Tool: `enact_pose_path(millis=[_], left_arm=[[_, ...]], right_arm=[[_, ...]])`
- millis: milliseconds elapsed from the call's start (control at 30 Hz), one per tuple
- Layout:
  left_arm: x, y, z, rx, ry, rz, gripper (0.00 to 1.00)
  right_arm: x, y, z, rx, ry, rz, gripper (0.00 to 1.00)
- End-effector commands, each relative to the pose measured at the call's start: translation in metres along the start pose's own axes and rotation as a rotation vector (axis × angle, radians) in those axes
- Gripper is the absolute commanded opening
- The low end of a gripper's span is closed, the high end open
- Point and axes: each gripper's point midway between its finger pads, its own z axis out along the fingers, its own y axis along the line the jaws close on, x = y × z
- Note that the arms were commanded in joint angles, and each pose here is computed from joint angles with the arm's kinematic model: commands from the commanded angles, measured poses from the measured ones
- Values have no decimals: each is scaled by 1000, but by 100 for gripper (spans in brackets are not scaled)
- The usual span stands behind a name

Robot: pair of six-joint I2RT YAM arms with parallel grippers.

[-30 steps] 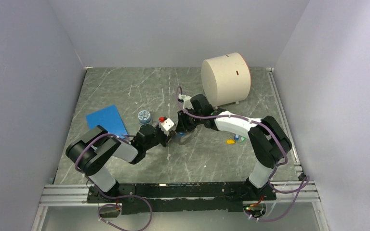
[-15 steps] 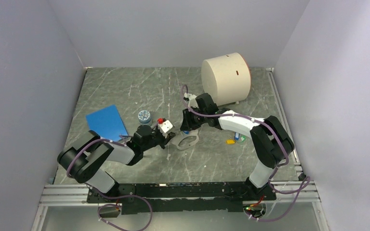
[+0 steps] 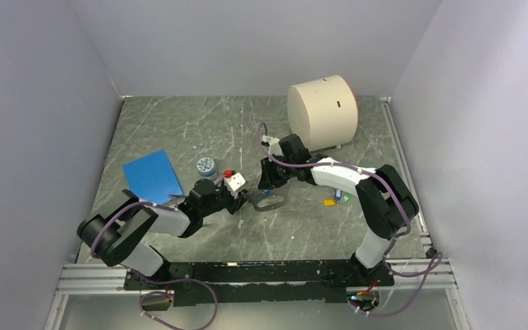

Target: Remove the keys from the keyring

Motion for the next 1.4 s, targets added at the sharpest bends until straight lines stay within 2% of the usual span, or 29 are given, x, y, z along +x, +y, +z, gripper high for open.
enact_pose_path(millis=[0, 367, 1100, 1267, 1367], left_arm=[[-3, 3, 9, 1, -10, 9, 33], [-4, 13, 28, -19, -7, 23, 39], [0, 19, 55, 0, 3, 63, 38], [-3, 17, 55, 13, -10, 67, 34], [-5, 14, 54, 26, -13, 68, 24]], right_arm=[[-14, 7, -3, -32, -34, -35, 0], [-15, 12, -3, -52, -38, -40, 0], [-17, 23, -6, -95, -51, -48, 0], [-18, 23, -7, -95, -55, -48, 0], [-17, 22, -7, -89, -54, -50, 0]])
